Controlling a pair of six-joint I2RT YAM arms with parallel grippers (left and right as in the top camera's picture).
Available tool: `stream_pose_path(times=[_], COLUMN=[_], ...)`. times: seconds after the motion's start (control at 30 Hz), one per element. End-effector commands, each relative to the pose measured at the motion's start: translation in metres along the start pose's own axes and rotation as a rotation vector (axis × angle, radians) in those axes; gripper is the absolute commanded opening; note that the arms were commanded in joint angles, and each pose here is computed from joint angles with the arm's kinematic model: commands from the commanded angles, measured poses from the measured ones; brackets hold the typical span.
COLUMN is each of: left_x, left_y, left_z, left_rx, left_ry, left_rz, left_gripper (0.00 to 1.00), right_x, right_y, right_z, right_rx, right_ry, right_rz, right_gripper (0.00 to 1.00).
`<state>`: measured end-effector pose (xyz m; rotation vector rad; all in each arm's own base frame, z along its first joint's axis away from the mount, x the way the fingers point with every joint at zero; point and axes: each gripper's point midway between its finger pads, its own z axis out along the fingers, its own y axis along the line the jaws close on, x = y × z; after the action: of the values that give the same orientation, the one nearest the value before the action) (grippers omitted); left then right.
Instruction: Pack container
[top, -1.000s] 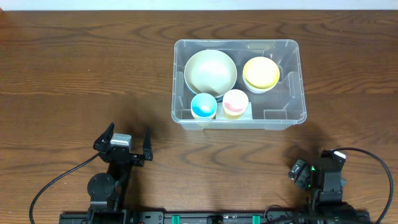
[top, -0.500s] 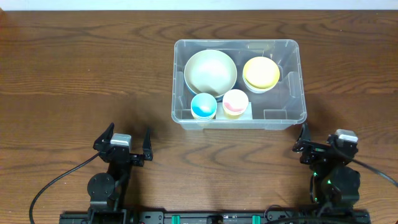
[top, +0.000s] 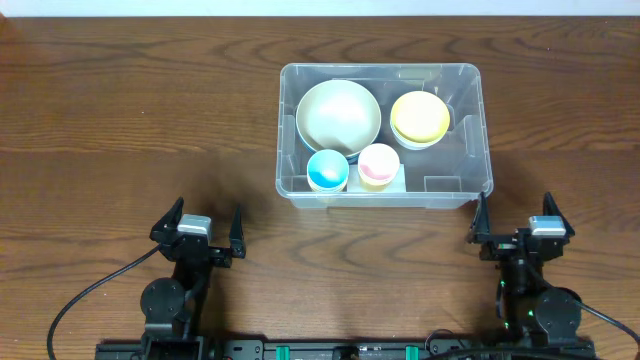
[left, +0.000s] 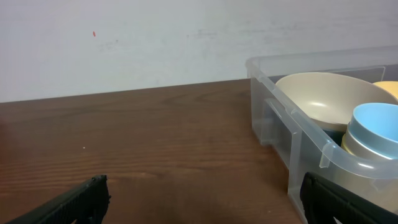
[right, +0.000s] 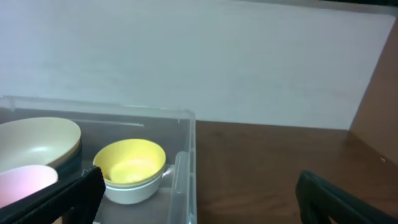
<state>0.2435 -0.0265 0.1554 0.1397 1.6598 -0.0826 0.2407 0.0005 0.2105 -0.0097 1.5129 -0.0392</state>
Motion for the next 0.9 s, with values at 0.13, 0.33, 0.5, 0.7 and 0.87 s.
stream_pose_path(times=[0.13, 0.33, 0.5, 0.7, 0.87], left_x=[0.015, 0.015, 0.015, 0.015, 0.015], left_y=[-0.002, -0.002, -0.002, -0.002, -0.002], left_z=[0.001, 0.001, 0.001, 0.001, 0.001], left_rx=[0.014, 0.014, 0.014, 0.014, 0.014], left_ry=[0.046, 0.046, 0.046, 0.046, 0.046], left_rz=[0.004, 0.004, 0.004, 0.004, 0.004], left_gripper=[0.98, 0.98, 0.98, 0.98, 0.98], right_x=[0.037, 0.053, 0.053, 0.053, 0.053], right_y=[0.011, 0.012, 0.012, 0.012, 0.012], right_z=[0.004, 0.002, 0.002, 0.002, 0.002], right_rx=[-0.054, -0.063, -0.063, -0.063, -0.063], right_ry=[0.061, 0.127, 0.127, 0.127, 0.127], right_rz=[-0.038, -0.082, -0.081, -0.081, -0.081], right_gripper=[0.99, 0.99, 0.99, 0.99, 0.99])
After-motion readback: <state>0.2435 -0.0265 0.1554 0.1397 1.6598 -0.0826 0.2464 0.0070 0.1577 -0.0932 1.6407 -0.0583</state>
